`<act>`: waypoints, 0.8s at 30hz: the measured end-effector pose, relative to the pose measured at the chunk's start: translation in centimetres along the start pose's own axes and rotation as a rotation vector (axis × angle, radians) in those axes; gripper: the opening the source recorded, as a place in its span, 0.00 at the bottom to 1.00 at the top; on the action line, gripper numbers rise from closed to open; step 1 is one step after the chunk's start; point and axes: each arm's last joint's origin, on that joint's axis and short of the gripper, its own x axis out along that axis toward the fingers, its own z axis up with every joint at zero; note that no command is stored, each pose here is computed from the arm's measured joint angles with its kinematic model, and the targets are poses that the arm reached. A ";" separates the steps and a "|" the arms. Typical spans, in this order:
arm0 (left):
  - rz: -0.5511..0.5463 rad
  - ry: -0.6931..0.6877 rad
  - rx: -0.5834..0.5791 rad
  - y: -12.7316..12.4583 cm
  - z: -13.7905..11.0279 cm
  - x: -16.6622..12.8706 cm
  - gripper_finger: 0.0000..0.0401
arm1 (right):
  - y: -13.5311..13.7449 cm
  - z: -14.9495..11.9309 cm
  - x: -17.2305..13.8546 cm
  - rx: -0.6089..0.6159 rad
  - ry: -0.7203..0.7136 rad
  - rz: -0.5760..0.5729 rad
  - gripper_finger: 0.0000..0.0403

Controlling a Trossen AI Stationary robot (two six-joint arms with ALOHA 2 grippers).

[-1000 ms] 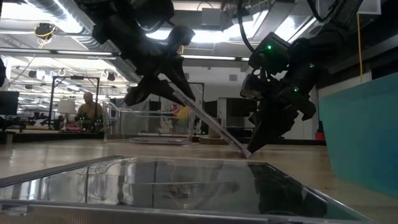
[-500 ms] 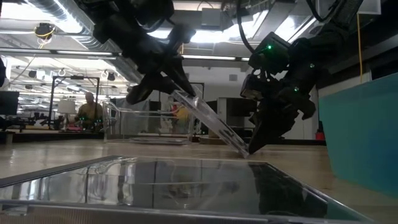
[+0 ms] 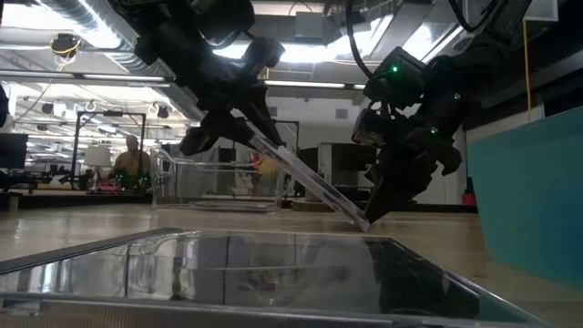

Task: Pick & place jewel cases by type
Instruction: Put the left black cd case into the transparent bin

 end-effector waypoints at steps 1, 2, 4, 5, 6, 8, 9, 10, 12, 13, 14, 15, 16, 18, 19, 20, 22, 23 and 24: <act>-0.002 -0.002 0.000 0.0 0.0 0.0 0.19 | 0.0 0.0 0.0 -0.001 -0.001 -0.002 0.01; -0.003 -0.004 0.002 0.0 0.0 0.0 0.21 | 0.0 0.0 0.0 -0.001 -0.003 -0.002 0.01; -0.002 -0.006 0.003 0.0 0.0 0.0 0.25 | 0.0 0.1 0.0 -0.005 -0.012 -0.004 0.01; -0.003 -0.007 0.004 0.0 0.0 0.0 0.27 | 0.0 0.1 0.0 -0.005 -0.012 -0.004 0.01; -0.005 -0.009 0.008 -0.1 0.1 0.0 0.29 | 0.0 0.1 0.0 -0.005 -0.012 -0.004 0.01; -0.002 -0.011 0.007 0.0 0.1 0.1 0.34 | 0.0 0.1 0.0 -0.006 -0.013 -0.004 0.01; 0.001 -0.010 0.003 0.1 0.1 0.2 0.36 | 0.0 0.1 0.0 -0.006 -0.013 -0.004 0.01; 0.007 -0.008 -0.004 0.2 0.1 0.3 0.38 | 0.0 0.1 0.0 -0.006 -0.013 -0.003 0.01; 0.010 -0.008 -0.012 0.3 0.1 0.7 0.40 | 0.0 0.1 0.0 -0.006 -0.013 -0.003 0.01; 0.005 -0.011 -0.019 0.3 0.1 0.9 0.41 | 0.0 0.1 0.0 -0.005 -0.013 -0.003 0.01; 0.003 -0.013 -0.028 0.4 0.1 1.2 0.41 | 0.0 0.1 0.0 -0.006 -0.013 -0.003 0.01; -0.006 -0.011 -0.035 0.4 0.1 1.5 0.41 | 0.0 0.1 0.0 -0.006 -0.013 -0.003 0.01; -0.022 -0.009 -0.039 0.4 0.0 1.8 0.40 | 0.0 0.1 0.0 -0.005 -0.013 -0.003 0.01; -0.042 -0.003 -0.056 0.4 0.0 2.2 0.38 | 0.0 0.1 0.0 -0.004 -0.012 -0.003 0.01; -0.042 -0.003 -0.064 0.4 0.0 2.3 0.36 | 0.0 0.1 0.0 -0.003 -0.012 -0.003 0.01; -0.042 -0.001 -0.069 0.4 0.0 2.4 0.34 | 0.0 0.1 0.0 -0.003 -0.012 -0.002 0.01; -0.038 0.000 -0.069 0.5 0.0 2.5 0.28 | 0.0 0.1 0.0 -0.001 -0.012 -0.002 0.01; -0.042 -0.002 -0.069 0.4 0.0 2.4 0.26 | 0.0 0.1 0.0 -0.001 -0.011 -0.002 0.01; -0.041 -0.002 -0.070 0.5 0.0 2.4 0.23 | 0.0 0.1 0.0 0.000 -0.009 -0.002 0.01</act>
